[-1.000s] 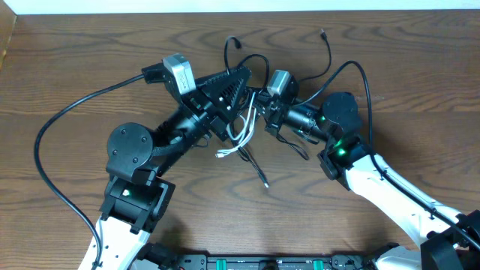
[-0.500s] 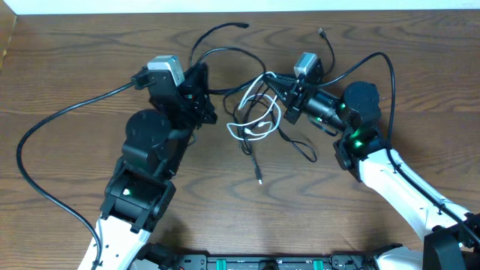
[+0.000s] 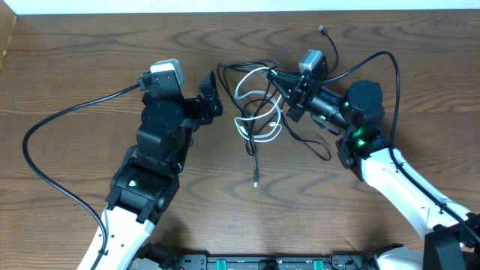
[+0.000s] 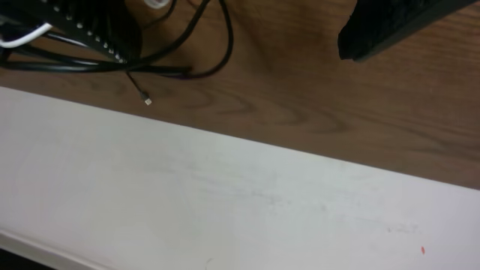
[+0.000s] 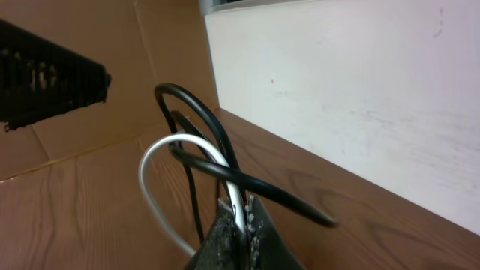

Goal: Untangle cables

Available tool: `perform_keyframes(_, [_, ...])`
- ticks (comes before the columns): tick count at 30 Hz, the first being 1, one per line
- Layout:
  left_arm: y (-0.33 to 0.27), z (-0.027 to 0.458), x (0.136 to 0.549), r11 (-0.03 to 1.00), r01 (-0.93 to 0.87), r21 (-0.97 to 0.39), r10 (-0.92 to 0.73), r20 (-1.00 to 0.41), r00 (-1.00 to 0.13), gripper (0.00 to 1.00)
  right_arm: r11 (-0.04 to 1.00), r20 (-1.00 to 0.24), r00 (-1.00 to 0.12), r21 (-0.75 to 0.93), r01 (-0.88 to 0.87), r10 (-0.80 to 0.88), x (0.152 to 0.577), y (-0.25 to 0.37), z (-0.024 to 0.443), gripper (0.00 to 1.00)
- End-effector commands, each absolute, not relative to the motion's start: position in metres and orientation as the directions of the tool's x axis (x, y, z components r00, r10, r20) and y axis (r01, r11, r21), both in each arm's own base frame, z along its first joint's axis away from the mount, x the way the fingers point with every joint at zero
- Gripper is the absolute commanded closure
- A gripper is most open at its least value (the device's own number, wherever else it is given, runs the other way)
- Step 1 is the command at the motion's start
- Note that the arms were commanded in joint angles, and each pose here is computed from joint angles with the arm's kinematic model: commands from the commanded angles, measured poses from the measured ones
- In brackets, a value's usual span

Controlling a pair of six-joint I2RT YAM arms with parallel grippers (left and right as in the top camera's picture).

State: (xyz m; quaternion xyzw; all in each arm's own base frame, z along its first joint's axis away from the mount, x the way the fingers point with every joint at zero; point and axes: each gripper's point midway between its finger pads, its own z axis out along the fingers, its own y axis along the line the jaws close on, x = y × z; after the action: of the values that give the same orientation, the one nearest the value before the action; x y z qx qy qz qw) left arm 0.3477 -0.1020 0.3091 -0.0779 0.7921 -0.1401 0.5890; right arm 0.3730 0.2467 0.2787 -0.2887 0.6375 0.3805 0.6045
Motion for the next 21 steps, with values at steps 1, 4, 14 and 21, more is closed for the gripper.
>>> perform_keyframes(1, [-0.100, 0.323, 0.348, 0.948, 0.043, -0.314, -0.292, -0.918, -0.269, 0.11, 0.563, -0.986, -0.128, 0.167, -0.810, 0.109, 0.379, 0.240, 0.276, 0.99])
perform_keyframes(4, [-0.100, 0.323, 0.348, 0.948, 0.043, -0.315, -0.293, -0.918, -0.268, 0.11, 0.563, -0.986, -0.128, 0.167, -0.809, 0.109, 0.379, 0.240, 0.275, 0.99])
perform_keyframes(14, [-0.153, 0.329, 0.335, 0.903, 0.402, -0.149, -0.042, -0.964, -0.262, 0.11, 0.555, -0.973, -0.181, 0.231, -0.799, 0.145, 0.379, 0.240, 0.275, 0.99])
perform_keyframes(21, [-0.167, 0.325, 0.326, 0.827, 0.547, 0.132, 0.237, -0.963, -0.127, 0.11, 0.434, -0.936, -0.294, 0.351, -0.830, 0.193, 0.362, 0.248, 0.280, 0.99])
